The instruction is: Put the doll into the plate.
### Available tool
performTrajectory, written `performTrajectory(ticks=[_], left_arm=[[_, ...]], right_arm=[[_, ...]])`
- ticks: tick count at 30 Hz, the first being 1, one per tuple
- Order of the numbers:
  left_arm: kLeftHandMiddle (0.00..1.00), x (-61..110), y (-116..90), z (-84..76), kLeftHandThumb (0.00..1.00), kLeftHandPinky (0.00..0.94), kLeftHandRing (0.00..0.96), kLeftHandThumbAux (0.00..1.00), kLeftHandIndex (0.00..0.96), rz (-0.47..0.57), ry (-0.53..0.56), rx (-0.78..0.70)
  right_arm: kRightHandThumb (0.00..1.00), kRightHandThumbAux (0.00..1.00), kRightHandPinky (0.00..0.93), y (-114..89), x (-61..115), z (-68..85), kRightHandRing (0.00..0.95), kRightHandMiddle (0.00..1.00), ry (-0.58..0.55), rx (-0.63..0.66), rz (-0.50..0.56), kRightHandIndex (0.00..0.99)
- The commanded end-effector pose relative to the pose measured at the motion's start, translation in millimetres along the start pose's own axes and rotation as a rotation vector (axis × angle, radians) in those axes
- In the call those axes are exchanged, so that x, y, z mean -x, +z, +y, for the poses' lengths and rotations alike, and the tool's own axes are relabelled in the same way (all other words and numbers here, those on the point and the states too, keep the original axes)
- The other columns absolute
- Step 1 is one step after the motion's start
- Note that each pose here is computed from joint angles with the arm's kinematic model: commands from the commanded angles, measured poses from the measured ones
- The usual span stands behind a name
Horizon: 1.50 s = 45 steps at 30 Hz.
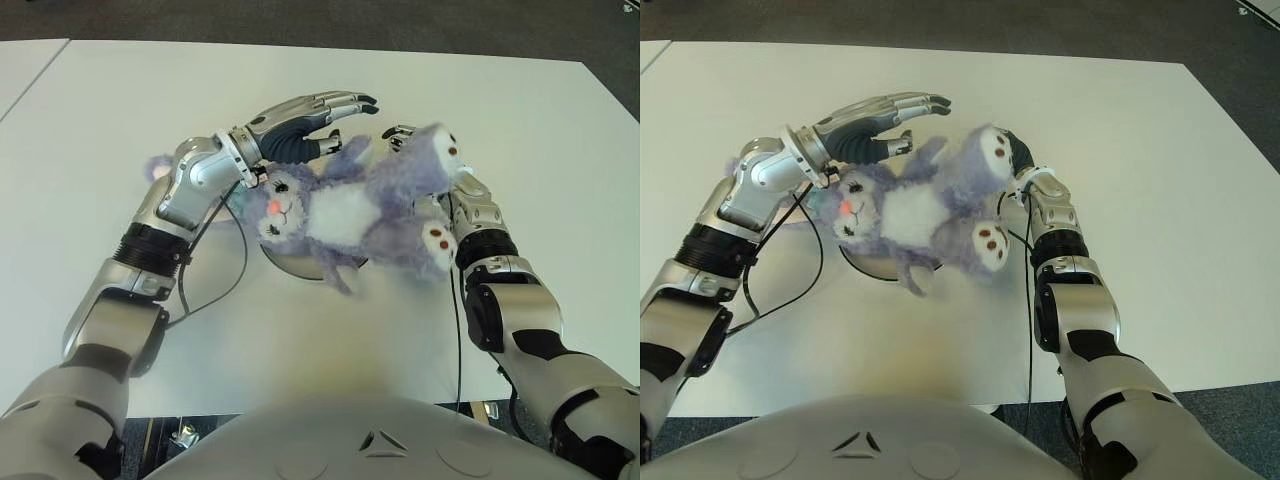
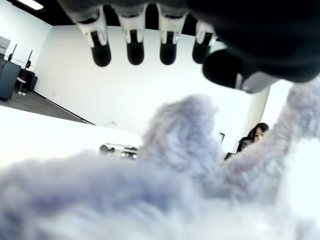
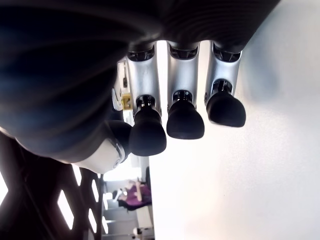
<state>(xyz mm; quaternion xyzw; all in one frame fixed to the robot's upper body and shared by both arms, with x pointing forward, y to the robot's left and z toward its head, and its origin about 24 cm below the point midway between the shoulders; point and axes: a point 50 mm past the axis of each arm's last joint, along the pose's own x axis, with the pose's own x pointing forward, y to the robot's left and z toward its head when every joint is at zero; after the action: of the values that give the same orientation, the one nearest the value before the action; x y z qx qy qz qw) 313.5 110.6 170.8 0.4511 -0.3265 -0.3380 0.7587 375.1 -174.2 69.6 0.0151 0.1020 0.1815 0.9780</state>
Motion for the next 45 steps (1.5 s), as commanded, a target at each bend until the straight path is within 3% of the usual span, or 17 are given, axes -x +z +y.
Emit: performTrajectory(ticks=[1,7,9,12,24,32,40,45], left_arm=[[0.0,6.2,-5,-2.6,0.808,0.0,0.0,0.25,0.0,0.038,0.032,0.021],[0.0,14.6,-12,0.4,0.729,0.0,0.0,0.243,0.0,0.072,0.124,0.005],[0.0,17.2,-15,1.6,0.579,0.0,0.0,0.249,0.0,0.089,0.165,0.006],[0.0,18.8,-17,2.9,0.434,0.0,0.0,0.238,0.0,0.109,0.208,0.008],[0.0,39.7,-29,26.3,0.148,0.0,0.0,0.214,0.0,0.184,0.407,-0.015],[0.0,70.3,-51,46.6,0.02,0.0,0.0,0.212,0.0,0.292,0.528,-0.018],[0.0,88.6,-68,61.2,0.0,0.0,0.0,0.215,0.0,0.35,0.623,-0.002],[0.0,103.8,-76,67.3,0.0,0.0,0.0,0.24,0.0,0.394,0.709,0.086]], right_arm=[[0.69,0.728,0.8,-51,11.4,3.7,0.805,0.82,-0.008,-0.066,0.2,0.438],[0.69,0.728,0.807,-52,11.1,4.5,0.811,0.827,-0.01,-0.058,0.202,0.438],[0.69,0.729,0.816,-52,11.0,4.5,0.817,0.833,-0.009,-0.053,0.203,0.438],[0.689,0.729,0.82,-51,10.9,4.6,0.824,0.839,-0.007,-0.045,0.204,0.438],[0.687,0.73,0.814,-51,9.9,5.3,0.821,0.837,-0.001,-0.034,0.206,0.438],[0.688,0.73,0.811,-50,9.2,5.5,0.824,0.841,0.0,-0.021,0.207,0.437],[0.687,0.73,0.817,-49,8.6,6.0,0.825,0.843,0.009,-0.006,0.203,0.437],[0.687,0.729,0.797,-49,8.2,5.7,0.816,0.834,0.006,-0.015,0.204,0.438]])
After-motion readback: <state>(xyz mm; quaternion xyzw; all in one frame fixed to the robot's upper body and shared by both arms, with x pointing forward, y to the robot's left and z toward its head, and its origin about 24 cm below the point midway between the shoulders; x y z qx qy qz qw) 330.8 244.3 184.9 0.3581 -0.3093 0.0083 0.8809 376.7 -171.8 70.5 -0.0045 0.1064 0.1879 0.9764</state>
